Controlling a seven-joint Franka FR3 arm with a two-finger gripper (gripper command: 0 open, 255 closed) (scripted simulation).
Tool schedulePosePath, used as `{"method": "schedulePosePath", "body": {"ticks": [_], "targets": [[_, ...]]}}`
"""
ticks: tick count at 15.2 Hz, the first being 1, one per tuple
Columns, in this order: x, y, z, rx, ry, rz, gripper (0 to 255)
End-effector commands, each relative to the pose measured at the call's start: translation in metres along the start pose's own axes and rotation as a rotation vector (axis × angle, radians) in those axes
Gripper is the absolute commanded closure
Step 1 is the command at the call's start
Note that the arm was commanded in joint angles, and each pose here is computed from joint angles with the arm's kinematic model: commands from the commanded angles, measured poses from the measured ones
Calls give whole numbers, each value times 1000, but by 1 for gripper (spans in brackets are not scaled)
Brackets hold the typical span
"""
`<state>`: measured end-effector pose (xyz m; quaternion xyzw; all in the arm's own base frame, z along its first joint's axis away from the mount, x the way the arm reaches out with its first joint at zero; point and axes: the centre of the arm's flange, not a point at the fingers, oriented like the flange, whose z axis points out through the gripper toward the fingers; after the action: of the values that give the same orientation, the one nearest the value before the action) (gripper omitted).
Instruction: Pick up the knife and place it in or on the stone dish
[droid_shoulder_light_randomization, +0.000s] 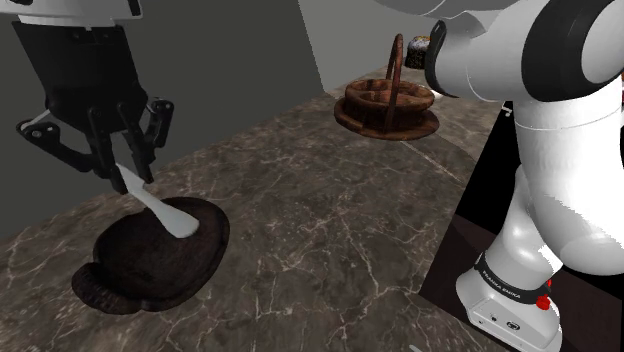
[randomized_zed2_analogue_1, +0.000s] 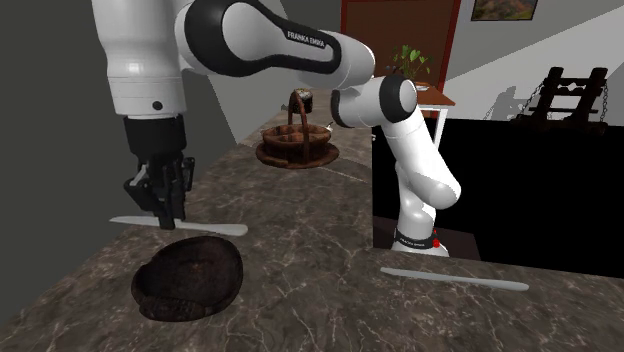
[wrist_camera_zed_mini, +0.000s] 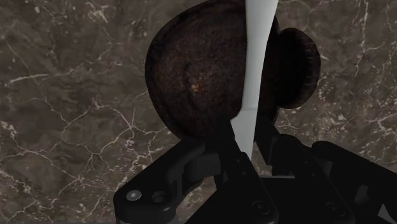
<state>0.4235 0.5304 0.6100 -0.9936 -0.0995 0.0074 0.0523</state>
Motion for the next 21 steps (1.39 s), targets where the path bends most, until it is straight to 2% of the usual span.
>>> {"method": "schedulePosePath", "body": {"ticks": [1,8,16,17,21], "targets": [[0,0,12,0,0,0,255],[1,4,49,0,0,0,255],[1,4,49,0,0,0,255],[1,4,49,0,0,0,0],[1,4,49,0,0,0,0]]}}
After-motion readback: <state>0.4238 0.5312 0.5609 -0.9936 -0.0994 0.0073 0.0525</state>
